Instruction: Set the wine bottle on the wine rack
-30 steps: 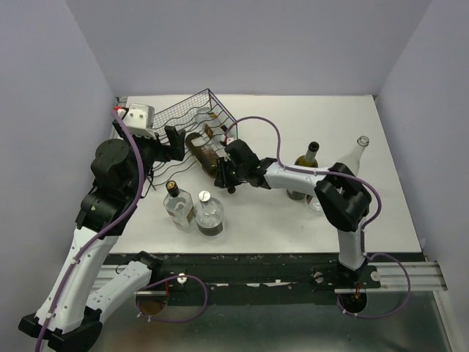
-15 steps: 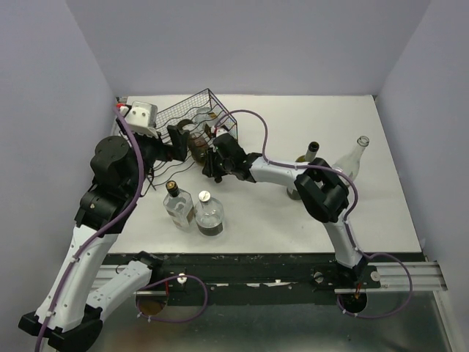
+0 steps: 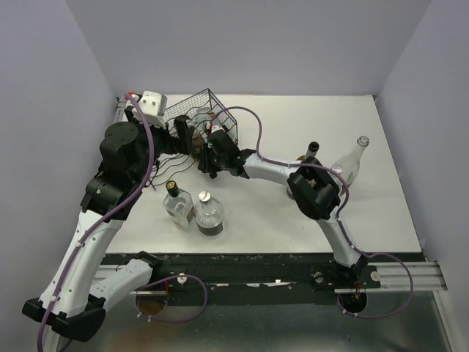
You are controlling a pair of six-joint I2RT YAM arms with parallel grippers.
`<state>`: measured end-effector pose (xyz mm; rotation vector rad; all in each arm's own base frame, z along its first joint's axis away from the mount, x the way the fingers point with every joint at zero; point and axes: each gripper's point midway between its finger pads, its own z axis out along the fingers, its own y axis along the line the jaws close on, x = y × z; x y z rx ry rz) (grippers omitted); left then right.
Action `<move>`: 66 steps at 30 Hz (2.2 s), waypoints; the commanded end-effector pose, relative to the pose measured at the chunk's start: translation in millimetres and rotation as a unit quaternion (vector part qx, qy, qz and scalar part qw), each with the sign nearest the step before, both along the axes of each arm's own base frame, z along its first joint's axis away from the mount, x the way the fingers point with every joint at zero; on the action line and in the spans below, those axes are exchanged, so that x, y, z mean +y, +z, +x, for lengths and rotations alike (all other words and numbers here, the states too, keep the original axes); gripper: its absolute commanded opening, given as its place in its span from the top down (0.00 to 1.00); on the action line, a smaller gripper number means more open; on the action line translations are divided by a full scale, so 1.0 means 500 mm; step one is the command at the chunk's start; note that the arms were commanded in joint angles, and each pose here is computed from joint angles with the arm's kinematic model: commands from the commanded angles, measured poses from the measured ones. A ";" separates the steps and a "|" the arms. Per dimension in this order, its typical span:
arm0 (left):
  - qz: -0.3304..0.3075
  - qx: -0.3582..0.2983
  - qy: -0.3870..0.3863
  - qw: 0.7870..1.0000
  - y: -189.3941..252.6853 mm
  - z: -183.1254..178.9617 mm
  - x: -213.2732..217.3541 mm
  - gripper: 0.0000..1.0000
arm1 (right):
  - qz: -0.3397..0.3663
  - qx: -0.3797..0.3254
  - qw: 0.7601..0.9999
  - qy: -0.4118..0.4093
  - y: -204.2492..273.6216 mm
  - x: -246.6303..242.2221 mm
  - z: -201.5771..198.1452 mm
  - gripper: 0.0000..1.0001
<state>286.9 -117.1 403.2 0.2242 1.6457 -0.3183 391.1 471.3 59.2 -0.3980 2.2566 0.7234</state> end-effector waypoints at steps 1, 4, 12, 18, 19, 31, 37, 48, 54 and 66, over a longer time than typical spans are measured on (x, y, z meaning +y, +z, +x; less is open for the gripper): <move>0.004 -0.012 0.002 1.000 0.033 0.007 0.002 0.01 | 0.052 -0.049 0.997 -0.010 0.087 0.044 0.044 0.67; 0.007 -0.010 0.007 1.000 0.031 0.014 0.003 0.01 | 0.055 -0.038 0.998 -0.018 0.077 0.042 0.041 0.54; 0.012 -0.007 0.010 1.000 0.025 0.017 0.005 0.01 | 0.064 -0.030 0.997 -0.023 0.066 0.035 0.033 0.31; 0.013 -0.013 0.012 1.000 0.030 0.010 0.010 0.01 | 0.065 -0.041 0.997 -0.030 0.093 0.011 0.022 0.21; 0.014 -0.013 0.010 1.000 0.028 0.009 0.009 0.01 | 0.066 -0.046 0.996 -0.027 0.104 0.009 0.020 0.21; 0.006 -0.020 -0.002 1.000 0.013 -0.012 0.008 0.01 | 0.069 -0.069 0.995 0.021 0.206 -0.007 -0.016 0.15; 0.007 -0.023 -0.005 1.000 0.003 -0.027 0.013 0.01 | 0.035 -0.081 0.996 0.005 0.247 -0.062 -0.034 0.13; 0.019 -0.048 -0.001 0.999 0.000 -0.038 0.025 0.01 | 0.037 -0.122 0.986 0.106 0.420 -0.171 -0.182 0.12; 0.006 -0.069 0.021 0.997 0.013 -0.056 0.049 0.01 | 0.110 -0.122 0.954 0.250 0.491 -0.140 -0.295 0.13; -0.063 -0.145 0.146 0.977 0.109 -0.161 0.184 0.01 | 0.090 -0.216 0.910 0.341 0.501 -0.010 -0.405 0.13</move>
